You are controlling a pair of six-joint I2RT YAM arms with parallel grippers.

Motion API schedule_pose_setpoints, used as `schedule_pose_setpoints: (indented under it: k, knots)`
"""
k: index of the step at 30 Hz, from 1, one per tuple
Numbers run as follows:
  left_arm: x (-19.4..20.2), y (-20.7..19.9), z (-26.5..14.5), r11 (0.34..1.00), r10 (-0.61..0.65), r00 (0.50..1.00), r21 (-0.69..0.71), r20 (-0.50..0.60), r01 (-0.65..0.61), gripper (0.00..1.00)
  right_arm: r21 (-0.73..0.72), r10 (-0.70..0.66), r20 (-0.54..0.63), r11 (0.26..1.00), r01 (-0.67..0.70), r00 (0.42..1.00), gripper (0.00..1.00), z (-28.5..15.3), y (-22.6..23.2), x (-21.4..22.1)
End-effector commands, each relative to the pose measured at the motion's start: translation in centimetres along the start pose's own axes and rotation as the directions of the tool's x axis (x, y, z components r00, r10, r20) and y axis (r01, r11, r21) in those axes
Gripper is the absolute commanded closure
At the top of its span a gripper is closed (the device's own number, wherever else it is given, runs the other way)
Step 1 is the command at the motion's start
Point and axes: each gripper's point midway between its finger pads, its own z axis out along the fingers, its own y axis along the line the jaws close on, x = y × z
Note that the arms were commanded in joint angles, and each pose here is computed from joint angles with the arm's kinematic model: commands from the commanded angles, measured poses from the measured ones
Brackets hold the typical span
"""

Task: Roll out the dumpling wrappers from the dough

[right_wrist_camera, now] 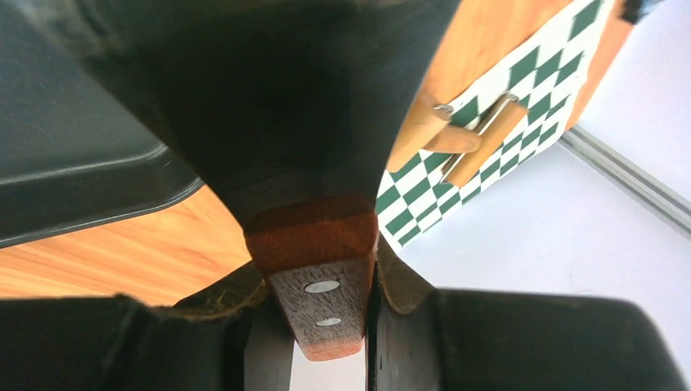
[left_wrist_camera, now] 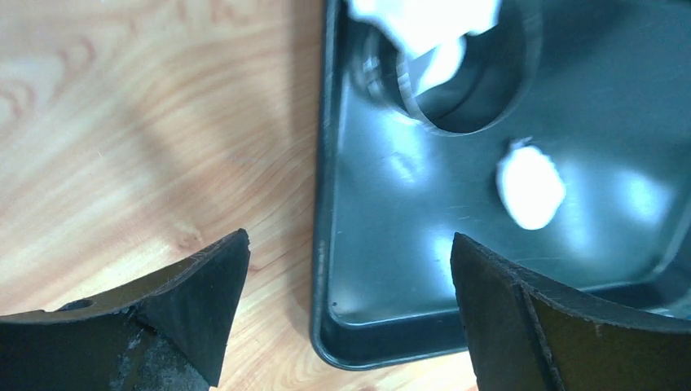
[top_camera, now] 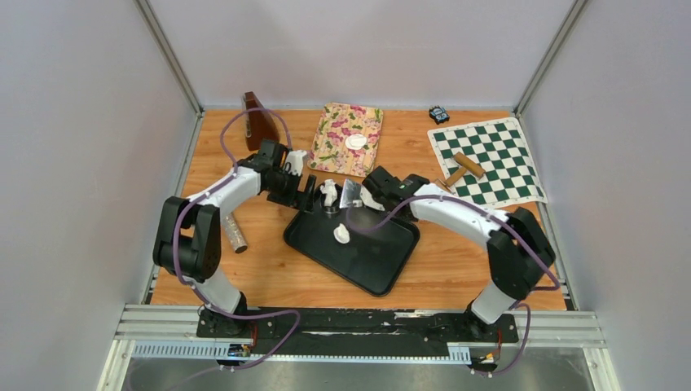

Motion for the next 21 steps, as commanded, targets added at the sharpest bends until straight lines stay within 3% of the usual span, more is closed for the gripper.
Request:
schedule_pose_setpoints:
  k: [1, 4, 6, 10, 13, 18, 21]
  knots:
    - [-7.2, -4.3, -6.4, 0.979, 0.095, 0.961, 0.150, 0.258, -0.137, 0.00, 0.038, 0.126, 0.272, 0.989, -0.142, 0.954, 1.00, -4.0, -3.0, -2.9]
    - [-9.8, -6.9, -9.9, 0.937, 0.065, 0.930, 0.299, 0.361, -0.182, 0.00, 0.069, 0.145, 0.339, 0.982, -0.178, 0.929, 1.00, -4.7, -3.8, -3.4]
    - [-11.0, -9.7, -12.3, 0.860, 0.016, 0.917, 0.463, 0.398, -0.216, 0.00, 0.077, 0.145, 0.393, 0.979, -0.190, 0.908, 1.00, -5.3, -4.0, -3.8]
    - [-12.7, -12.1, -14.1, 0.755, -0.078, 0.913, 0.622, 0.401, -0.209, 0.00, 0.088, 0.145, 0.450, 0.975, -0.205, 0.881, 1.00, -6.0, -4.3, -4.1]
    - [-13.5, -12.9, -13.8, 0.724, -0.112, 0.918, 0.664, 0.380, -0.186, 0.00, 0.093, 0.140, 0.464, 0.974, -0.205, 0.875, 1.00, -6.1, -4.4, -4.3]
    - [-12.8, -15.1, -11.5, 0.719, -0.064, 0.942, 0.670, 0.328, -0.185, 0.00, 0.099, 0.140, 0.492, 0.972, -0.215, 0.859, 1.00, -6.2, -4.7, -4.8]
    - [-11.7, -16.3, -9.8, 0.711, -0.033, 0.959, 0.681, 0.282, -0.175, 0.06, 0.099, 0.145, 0.510, 0.969, -0.226, 0.848, 1.00, -6.4, -4.8, -5.2]
